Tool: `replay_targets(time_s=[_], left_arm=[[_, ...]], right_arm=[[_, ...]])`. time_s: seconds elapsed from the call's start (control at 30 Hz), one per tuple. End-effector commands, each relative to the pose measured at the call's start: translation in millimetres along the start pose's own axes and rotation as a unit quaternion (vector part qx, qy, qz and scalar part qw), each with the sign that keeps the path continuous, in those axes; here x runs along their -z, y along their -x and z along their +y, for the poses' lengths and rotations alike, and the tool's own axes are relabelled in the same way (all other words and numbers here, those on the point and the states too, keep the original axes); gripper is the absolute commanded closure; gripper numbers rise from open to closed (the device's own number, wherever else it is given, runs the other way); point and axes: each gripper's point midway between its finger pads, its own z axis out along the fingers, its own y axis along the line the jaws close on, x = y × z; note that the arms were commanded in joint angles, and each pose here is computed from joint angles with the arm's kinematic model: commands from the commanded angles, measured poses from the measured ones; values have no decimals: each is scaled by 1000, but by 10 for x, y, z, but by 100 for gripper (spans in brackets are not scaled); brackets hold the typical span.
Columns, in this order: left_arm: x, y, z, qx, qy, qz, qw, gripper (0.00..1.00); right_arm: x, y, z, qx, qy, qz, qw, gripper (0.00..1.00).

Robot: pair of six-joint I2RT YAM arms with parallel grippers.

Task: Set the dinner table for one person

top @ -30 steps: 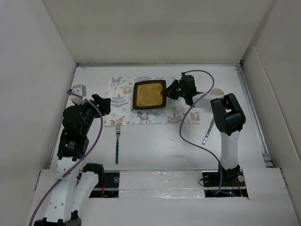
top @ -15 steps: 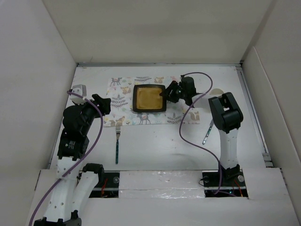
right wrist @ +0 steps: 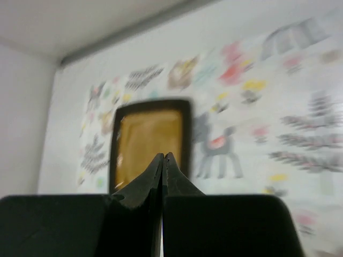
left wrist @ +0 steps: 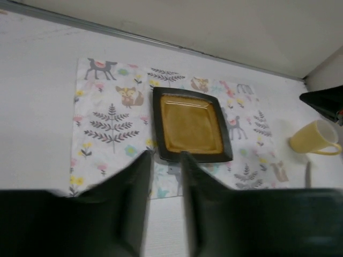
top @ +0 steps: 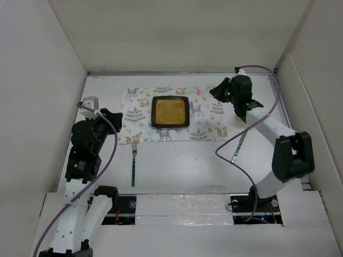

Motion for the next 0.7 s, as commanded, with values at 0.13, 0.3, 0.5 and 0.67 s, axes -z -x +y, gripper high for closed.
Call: replay_targets(time_s=[0.13, 0.3, 0.5, 0.67], left_arm=[[109, 197, -129, -8, -26, -37, 999, 99], [136, 228, -148, -11, -30, -41, 999, 62], [139, 233, -144, -11, -29, -43, 999, 51], [145, 243, -146, -11, -28, -44, 999, 51]], right_arm=[[1058, 890, -1330, 18, -250, -160, 955, 92], [1308, 871, -1971, -4, -334, -160, 929, 55], [1178, 644, -2276, -6, -365, -100, 926, 49], [1066, 562, -2436, -10, -371, -85, 925, 50]])
